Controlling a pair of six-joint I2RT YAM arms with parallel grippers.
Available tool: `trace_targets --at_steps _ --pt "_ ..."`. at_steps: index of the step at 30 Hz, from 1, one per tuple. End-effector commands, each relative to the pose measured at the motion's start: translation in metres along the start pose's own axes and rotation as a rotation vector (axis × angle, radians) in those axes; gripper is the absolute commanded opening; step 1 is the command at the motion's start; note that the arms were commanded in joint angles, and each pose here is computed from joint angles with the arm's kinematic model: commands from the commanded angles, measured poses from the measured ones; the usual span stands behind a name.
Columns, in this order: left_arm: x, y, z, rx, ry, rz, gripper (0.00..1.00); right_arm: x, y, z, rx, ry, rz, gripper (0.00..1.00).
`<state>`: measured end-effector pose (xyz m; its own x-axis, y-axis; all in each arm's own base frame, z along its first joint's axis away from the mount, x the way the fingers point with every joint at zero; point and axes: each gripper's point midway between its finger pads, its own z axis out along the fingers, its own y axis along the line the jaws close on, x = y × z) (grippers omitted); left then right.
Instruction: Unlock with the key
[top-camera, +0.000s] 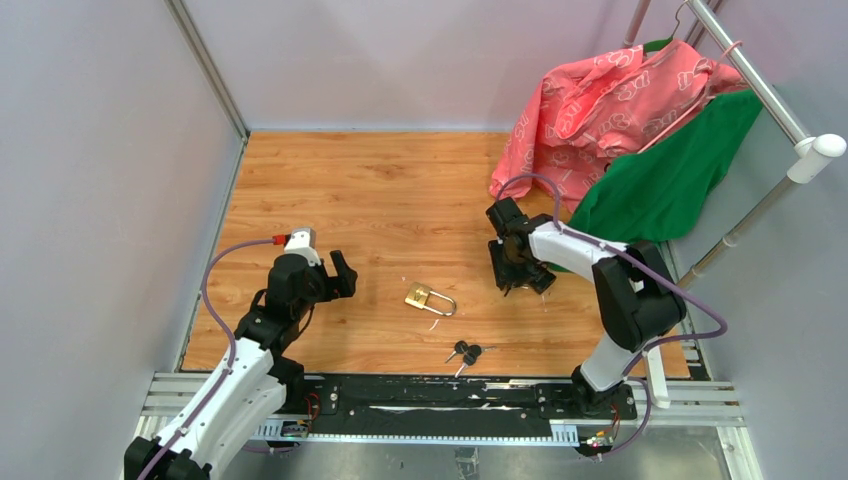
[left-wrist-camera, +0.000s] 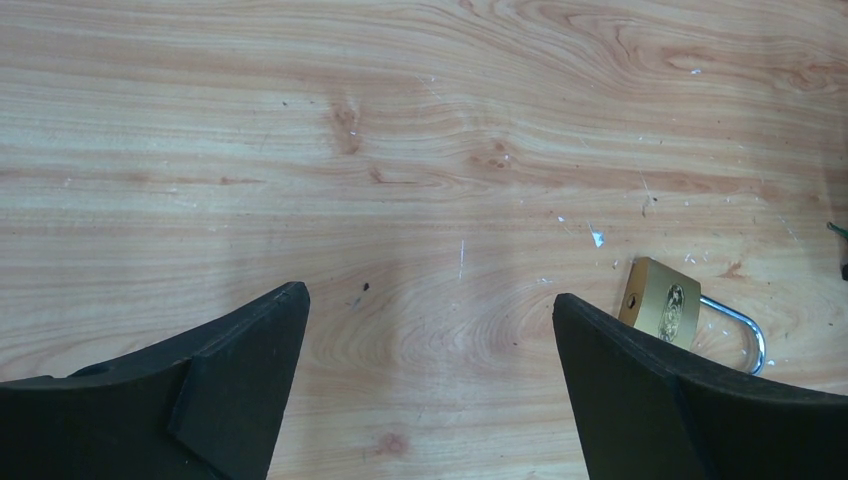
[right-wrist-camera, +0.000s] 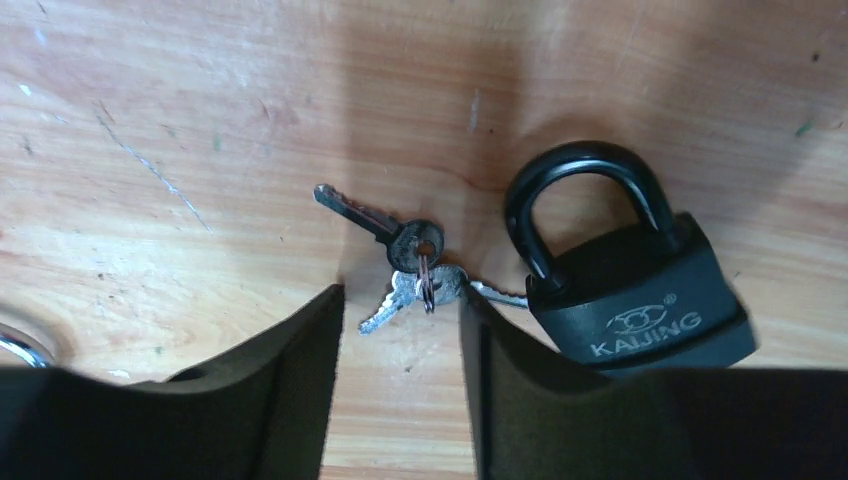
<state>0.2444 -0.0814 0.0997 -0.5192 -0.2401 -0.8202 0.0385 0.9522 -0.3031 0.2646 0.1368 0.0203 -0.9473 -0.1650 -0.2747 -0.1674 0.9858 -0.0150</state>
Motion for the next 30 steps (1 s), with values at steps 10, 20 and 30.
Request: trace_targets --at_steps 10,20,30 --pt "0.0 -0.001 0.003 0.0 -0.007 -0.002 0.96 -0.003 0.024 0.013 -0.121 0.033 -0.067 0.0" --pt "-0.001 -0.001 0.003 -0.005 -0.008 -0.001 0.96 -0.037 0.096 -0.002 -0.287 -0.02 -0.185 0.0" --pt "-0.001 -0.001 0.002 0.0 -0.01 -0.002 0.95 -0.039 0.11 -0.017 -0.309 -0.048 -0.309 0.49"
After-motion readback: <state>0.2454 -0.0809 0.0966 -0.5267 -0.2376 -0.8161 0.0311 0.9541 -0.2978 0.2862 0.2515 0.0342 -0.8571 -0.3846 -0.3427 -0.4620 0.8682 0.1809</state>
